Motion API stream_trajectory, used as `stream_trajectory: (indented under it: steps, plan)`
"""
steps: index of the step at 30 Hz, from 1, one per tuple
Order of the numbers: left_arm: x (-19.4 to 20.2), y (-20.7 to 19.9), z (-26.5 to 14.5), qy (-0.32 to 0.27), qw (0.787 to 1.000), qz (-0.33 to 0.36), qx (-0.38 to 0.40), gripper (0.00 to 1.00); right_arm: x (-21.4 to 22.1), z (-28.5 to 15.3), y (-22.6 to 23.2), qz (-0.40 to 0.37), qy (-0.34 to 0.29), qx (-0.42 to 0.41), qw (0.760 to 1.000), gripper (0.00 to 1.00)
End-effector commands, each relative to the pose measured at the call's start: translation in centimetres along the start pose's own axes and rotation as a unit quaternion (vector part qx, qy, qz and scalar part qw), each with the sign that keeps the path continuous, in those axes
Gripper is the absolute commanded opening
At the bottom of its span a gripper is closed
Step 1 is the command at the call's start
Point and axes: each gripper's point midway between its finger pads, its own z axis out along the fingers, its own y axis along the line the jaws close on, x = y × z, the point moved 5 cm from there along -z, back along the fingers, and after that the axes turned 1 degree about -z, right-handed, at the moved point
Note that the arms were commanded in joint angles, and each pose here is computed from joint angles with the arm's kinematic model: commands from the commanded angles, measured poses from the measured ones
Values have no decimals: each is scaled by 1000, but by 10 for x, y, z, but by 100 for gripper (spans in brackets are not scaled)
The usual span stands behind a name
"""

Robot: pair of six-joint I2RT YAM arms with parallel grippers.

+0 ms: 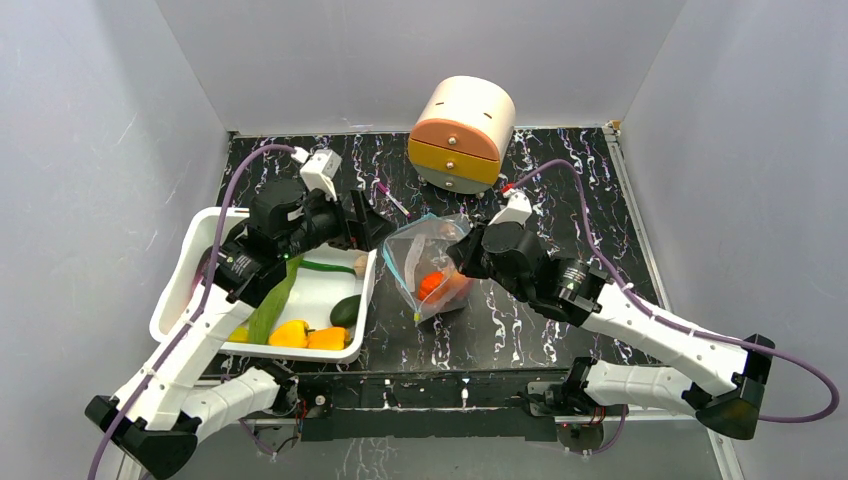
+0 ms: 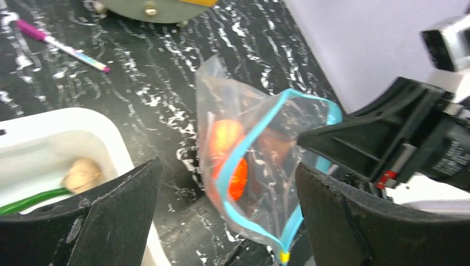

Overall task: Place the food in the zip-top bag and seal the zipper
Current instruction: Place the fake fruit in the zipper food storage bag, then pick up the fake vegetable from the bin.

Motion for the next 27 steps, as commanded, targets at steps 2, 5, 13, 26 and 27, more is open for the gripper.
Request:
stream_trajectory:
  steps: [2, 5, 13, 26, 27]
  plan:
    - [-4, 21, -16, -20, 995, 28, -93, 89, -11, -7, 5, 11, -25, -12, 1000, 0]
    - [-4, 32, -20, -28, 990, 29, -134, 90, -12, -9, 3, 9, -26, -11, 1000, 0]
    - [-2, 54, -24, -25, 976, 42, -212, 90, -12, -17, -1, 12, -28, -16, 999, 0]
    - [5, 93, -18, -17, 953, 24, -302, 89, -14, -23, -4, 7, -30, -17, 999, 0]
    - [5, 98, -19, -16, 951, 19, -310, 89, -14, -24, -4, 7, -29, -17, 999, 0]
